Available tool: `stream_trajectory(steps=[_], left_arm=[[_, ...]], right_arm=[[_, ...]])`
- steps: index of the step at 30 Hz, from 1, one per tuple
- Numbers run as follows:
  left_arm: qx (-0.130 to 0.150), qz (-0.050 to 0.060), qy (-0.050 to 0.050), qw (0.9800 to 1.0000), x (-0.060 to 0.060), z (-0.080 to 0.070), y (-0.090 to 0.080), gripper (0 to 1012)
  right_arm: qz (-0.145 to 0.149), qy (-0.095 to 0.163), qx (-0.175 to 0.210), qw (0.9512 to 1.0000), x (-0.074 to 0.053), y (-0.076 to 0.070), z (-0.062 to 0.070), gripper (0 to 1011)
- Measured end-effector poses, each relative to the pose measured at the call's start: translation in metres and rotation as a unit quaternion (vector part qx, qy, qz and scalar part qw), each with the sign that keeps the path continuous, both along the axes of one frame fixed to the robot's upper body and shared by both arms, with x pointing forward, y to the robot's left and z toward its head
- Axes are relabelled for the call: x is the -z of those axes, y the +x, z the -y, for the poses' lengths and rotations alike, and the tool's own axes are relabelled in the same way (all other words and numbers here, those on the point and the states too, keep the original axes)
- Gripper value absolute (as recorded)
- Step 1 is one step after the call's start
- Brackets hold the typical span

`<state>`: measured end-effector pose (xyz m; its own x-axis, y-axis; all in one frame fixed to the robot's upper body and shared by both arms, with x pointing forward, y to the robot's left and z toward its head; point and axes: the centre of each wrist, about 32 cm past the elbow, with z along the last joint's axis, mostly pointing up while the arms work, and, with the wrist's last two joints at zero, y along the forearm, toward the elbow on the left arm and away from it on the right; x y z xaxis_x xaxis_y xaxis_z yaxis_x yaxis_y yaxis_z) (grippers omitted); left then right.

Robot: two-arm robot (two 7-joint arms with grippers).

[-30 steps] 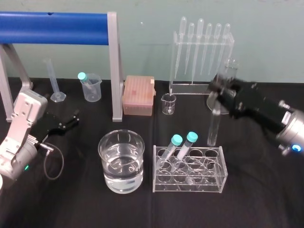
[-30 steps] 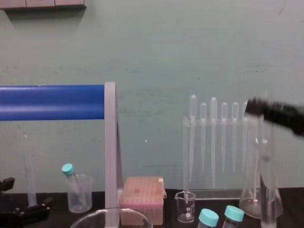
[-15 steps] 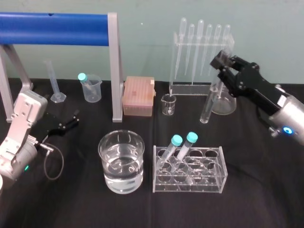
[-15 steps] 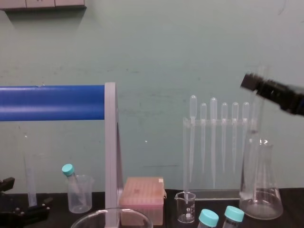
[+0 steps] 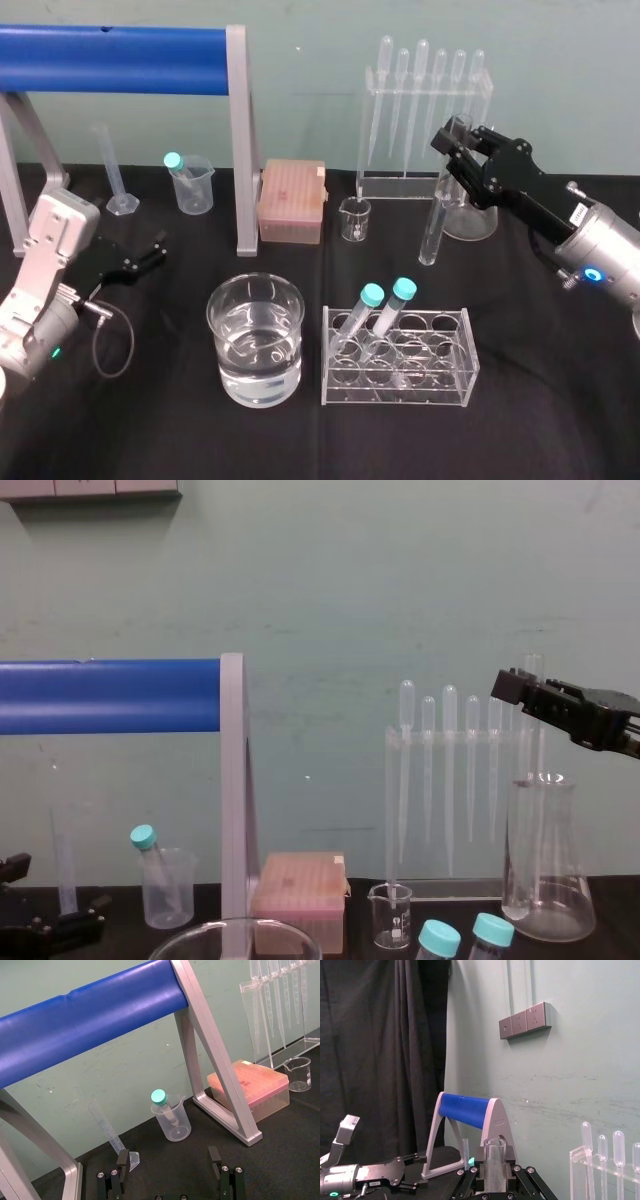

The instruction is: Hold the test tube with one hand and immerse one end into the beaker, then return it to the test tube rack.

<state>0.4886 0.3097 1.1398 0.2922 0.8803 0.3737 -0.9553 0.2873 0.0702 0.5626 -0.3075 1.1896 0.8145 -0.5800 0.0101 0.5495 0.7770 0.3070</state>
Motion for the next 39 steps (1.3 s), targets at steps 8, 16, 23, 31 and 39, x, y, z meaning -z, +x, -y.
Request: stream_trajectory(steps=[8,16,23,31,39], left_arm=[[0.0,0.0,0.0,1.0,0.0,0.0,0.0,1000],[0.0,0.0,0.0,1.0,0.0,0.0,0.0,1000],[0.0,0.0,0.0,1.0,0.0,0.0,0.0,1000],[0.0,0.0,0.0,1.0,0.0,0.0,0.0,1000],[0.0,0.0,0.0,1.0,0.0,0.0,0.0,1000]], right_arm=[[0.0,0.001,-0.001,1.0,-0.0003,-0.0006,0.0001,225],[0.0,0.001,-0.001,1.0,-0.0007,-0.0008,0.0002,225],[0.0,0.002,-0.001,1.0,-0.0008,-0.0009,0.0004,225],[0.0,0.002,-0.001,1.0,-0.0008,-0.0011,0.0004,225],[0.001,0.003,-0.004,1.0,-0.0014,-0.0005,-0.0001,225]])
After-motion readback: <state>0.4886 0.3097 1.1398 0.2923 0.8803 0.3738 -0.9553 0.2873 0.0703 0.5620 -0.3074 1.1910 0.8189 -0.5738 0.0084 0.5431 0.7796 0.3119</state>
